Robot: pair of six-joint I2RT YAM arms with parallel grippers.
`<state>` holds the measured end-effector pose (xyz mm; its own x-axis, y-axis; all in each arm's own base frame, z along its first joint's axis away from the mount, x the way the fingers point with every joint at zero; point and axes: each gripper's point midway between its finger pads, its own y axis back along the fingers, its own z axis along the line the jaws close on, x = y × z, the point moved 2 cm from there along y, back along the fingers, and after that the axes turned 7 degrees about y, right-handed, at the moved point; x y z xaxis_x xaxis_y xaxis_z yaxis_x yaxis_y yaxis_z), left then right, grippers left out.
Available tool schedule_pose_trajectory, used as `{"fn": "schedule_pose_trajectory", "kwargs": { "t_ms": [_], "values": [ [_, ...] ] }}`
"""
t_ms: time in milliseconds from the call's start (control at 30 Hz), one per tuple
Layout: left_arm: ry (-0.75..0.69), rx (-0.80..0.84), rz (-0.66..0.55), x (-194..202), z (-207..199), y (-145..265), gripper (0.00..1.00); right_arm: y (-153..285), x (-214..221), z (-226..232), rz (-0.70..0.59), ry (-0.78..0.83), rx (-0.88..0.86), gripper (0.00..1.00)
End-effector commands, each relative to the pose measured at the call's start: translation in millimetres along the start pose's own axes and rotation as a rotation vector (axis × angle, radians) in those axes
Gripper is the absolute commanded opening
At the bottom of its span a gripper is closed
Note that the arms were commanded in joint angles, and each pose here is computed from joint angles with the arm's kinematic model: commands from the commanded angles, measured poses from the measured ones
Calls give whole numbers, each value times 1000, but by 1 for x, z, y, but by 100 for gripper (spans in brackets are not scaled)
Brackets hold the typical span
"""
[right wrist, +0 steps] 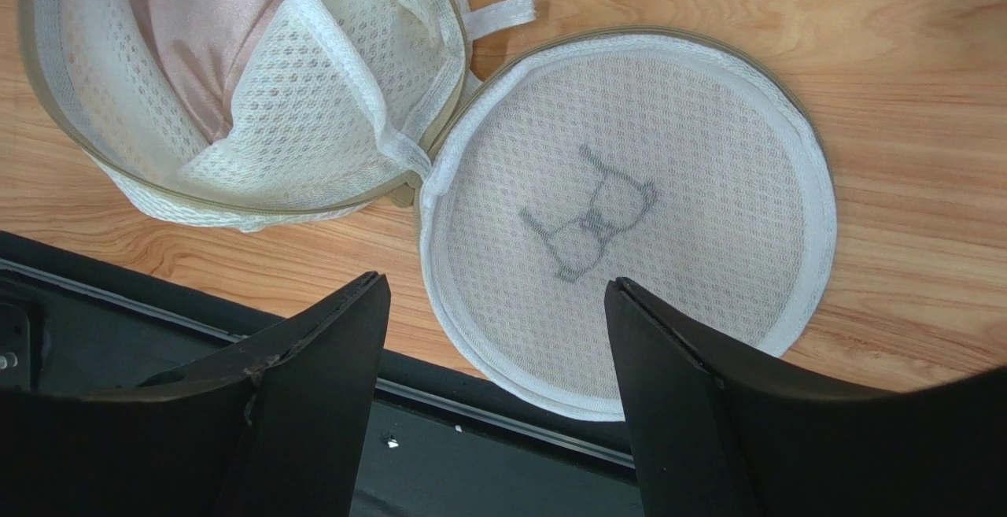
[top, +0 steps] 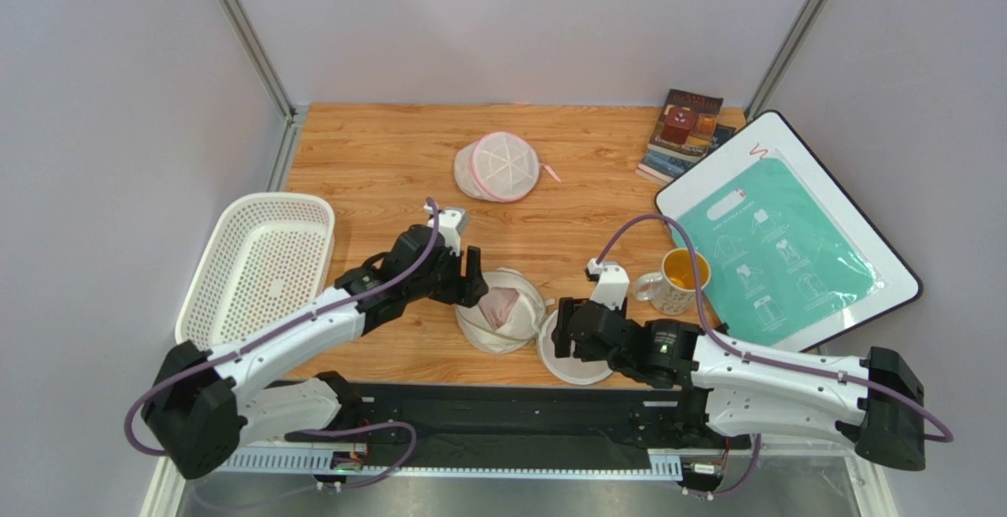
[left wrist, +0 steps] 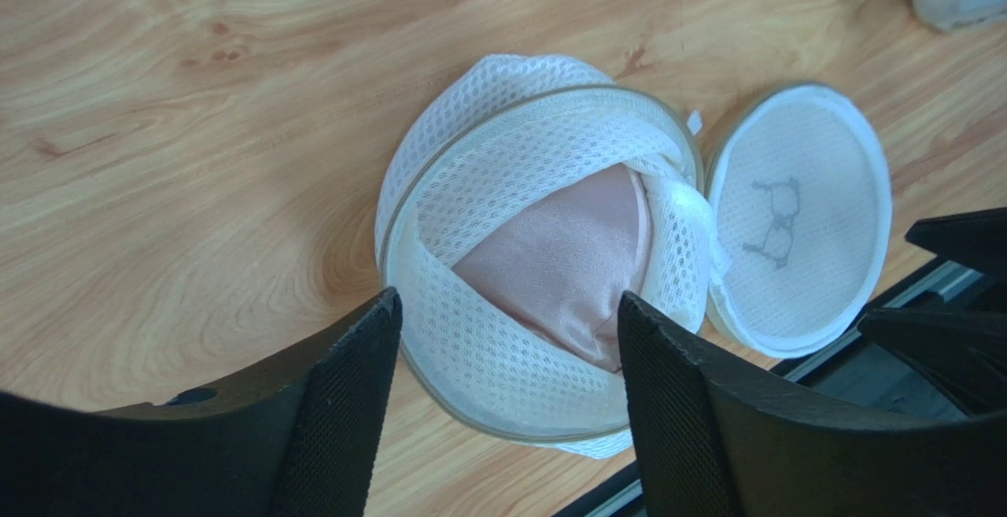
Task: Unzip the laundry bag and remove the bra
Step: Pick up the bra from the laundry bag.
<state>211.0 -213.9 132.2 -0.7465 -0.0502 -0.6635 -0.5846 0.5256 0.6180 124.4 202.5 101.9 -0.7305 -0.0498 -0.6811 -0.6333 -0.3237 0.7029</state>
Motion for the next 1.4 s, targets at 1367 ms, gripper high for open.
{"fn": "schedule_pose_trajectory", "kwargs": {
  "t_ms": [1367],
  "values": [
    [-161, -34, 173, 44, -16, -61, 38, -15, 14, 2, 2, -32, -16, 74]
  ]
}}
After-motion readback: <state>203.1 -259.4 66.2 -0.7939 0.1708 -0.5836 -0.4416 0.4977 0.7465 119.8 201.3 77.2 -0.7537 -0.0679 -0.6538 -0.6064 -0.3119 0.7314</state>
